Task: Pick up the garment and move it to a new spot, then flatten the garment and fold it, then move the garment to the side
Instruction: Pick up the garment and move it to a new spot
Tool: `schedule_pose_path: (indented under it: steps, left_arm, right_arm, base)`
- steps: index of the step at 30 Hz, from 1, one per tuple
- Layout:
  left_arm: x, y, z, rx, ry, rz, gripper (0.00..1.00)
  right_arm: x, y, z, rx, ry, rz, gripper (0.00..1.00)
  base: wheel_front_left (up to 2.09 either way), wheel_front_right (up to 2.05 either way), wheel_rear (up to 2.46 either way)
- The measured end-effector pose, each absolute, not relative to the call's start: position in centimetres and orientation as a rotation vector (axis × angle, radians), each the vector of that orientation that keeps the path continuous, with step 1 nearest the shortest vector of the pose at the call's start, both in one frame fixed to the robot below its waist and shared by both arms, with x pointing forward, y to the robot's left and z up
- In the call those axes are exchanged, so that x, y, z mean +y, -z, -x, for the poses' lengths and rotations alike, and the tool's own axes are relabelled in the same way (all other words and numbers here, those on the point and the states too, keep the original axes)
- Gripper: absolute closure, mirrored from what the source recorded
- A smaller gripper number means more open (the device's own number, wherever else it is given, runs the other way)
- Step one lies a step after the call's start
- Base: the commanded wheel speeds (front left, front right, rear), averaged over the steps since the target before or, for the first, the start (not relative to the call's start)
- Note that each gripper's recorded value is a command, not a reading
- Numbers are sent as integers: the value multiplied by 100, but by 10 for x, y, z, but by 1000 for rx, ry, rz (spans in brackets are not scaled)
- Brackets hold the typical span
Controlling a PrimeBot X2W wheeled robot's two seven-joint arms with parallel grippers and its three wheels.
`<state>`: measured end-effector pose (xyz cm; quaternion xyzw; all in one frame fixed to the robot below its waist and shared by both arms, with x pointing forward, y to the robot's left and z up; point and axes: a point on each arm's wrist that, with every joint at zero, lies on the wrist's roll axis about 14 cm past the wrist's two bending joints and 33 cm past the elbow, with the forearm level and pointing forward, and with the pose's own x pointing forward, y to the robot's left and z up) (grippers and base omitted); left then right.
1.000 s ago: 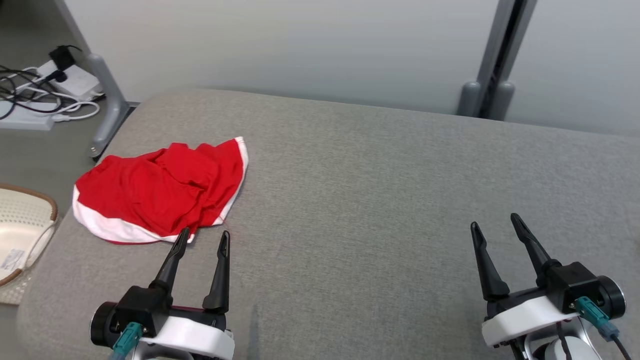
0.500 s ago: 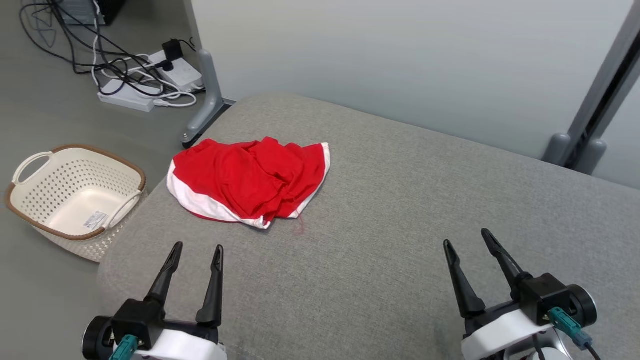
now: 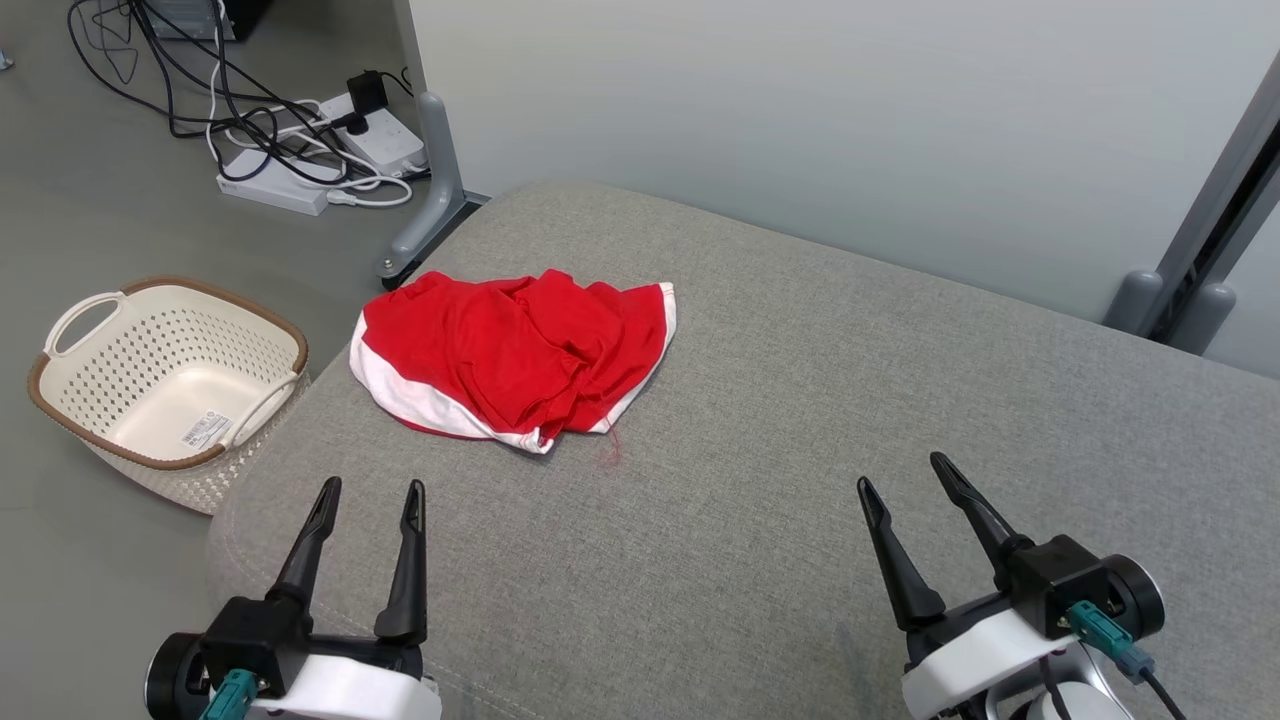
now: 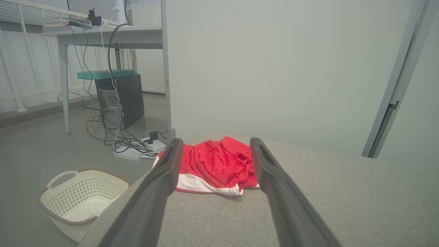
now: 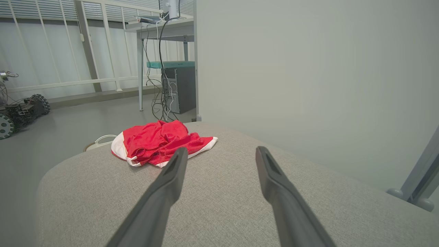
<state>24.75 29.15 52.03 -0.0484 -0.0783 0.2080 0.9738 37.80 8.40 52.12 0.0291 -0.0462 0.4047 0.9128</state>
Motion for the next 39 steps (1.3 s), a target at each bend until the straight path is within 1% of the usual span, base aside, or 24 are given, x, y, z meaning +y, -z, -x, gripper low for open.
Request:
schedule_pose_path:
  steps: [9,13,16,20,22,25,28,33,39]
  left_arm:
    - [293,-518,-247,-151,-426,103,0]
    - [286,-486,-251,-42,-400,113,0]
    - [298,-496,-270,-59,-401,101,0]
    - [313,-498,-295,-44,-405,92,0]
    - [323,-501,-314,-38,-391,70,0]
    - [332,-486,-339,39,-354,38,0]
    - [349,-495,-375,36,-341,17,0]
    - [339,-455,-420,201,-226,-21,0]
    - [331,-407,-457,421,-173,12,0]
  right_arm:
    - [81,-521,-381,-96,-821,-62,0]
    - [73,-515,-391,-90,-790,-45,0]
    - [71,-509,-399,-85,-783,-35,0]
    - [65,-508,-423,-110,-764,-21,0]
    - [64,-505,-433,-116,-760,-19,0]
    - [58,-500,-450,-124,-746,-16,0]
    - [54,-491,-463,-122,-736,-17,0]
    - [45,-470,-480,-103,-719,-2,0]
    - [27,-439,-491,-42,-675,3,0]
  base:
    - [0,0,0]
    - [0,0,0]
    - [0,0,0]
    - [0,0,0]
    - [0,0,0]
    - [0,0,0]
    - [0,0,0]
    - [0,0,0]
    - [0,0,0]
